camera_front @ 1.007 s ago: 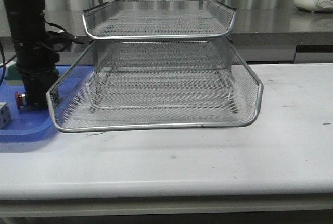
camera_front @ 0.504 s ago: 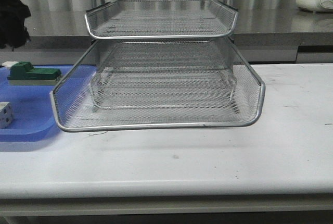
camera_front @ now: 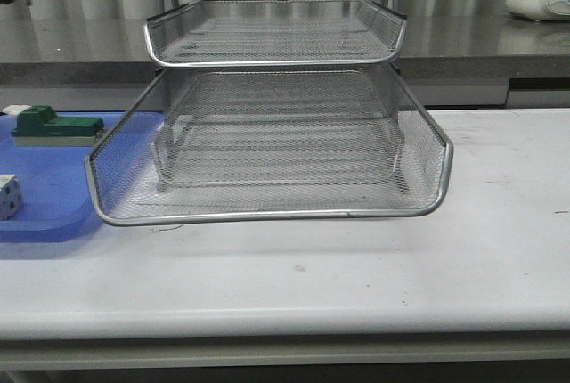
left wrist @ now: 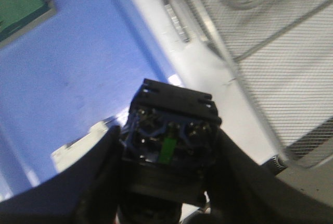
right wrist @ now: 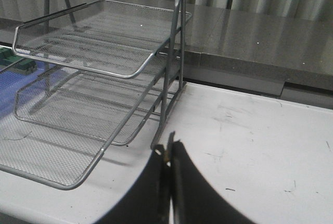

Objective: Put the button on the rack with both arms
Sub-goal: 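Carry the button over the pulled-out tray, lower it and open the left gripper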

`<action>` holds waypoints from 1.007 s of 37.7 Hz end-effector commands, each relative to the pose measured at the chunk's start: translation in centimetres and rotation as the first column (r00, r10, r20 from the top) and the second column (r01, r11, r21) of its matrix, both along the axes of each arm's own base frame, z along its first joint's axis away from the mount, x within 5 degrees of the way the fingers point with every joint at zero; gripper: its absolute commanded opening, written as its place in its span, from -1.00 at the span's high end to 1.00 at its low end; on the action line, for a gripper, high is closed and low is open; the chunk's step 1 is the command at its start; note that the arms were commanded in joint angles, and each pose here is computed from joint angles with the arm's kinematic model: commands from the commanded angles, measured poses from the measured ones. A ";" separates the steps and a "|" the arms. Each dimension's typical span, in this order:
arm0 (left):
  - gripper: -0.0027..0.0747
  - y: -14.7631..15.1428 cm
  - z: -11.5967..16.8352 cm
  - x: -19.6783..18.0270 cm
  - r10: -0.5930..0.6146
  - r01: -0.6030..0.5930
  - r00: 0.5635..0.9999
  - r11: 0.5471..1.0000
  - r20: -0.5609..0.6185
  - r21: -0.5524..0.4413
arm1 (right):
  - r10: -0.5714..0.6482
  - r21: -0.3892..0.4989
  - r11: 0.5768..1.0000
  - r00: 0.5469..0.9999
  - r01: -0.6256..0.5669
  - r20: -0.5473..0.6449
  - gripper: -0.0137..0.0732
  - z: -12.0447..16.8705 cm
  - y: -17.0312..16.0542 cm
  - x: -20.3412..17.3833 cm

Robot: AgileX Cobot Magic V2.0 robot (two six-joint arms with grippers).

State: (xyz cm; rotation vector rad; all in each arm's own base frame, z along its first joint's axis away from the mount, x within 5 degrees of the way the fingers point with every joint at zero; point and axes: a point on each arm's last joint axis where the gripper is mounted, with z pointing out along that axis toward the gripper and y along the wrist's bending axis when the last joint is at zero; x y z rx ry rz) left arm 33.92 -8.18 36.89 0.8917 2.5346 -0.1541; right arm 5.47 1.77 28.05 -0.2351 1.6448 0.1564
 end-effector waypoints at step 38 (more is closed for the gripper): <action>0.27 -17.4 -8.3 0.4 -0.358 0.360 0.931 0.933 0.070 -0.004 | -0.024 0.025 0.999 0.996 0.022 0.082 0.94 1.4 -0.2 0.1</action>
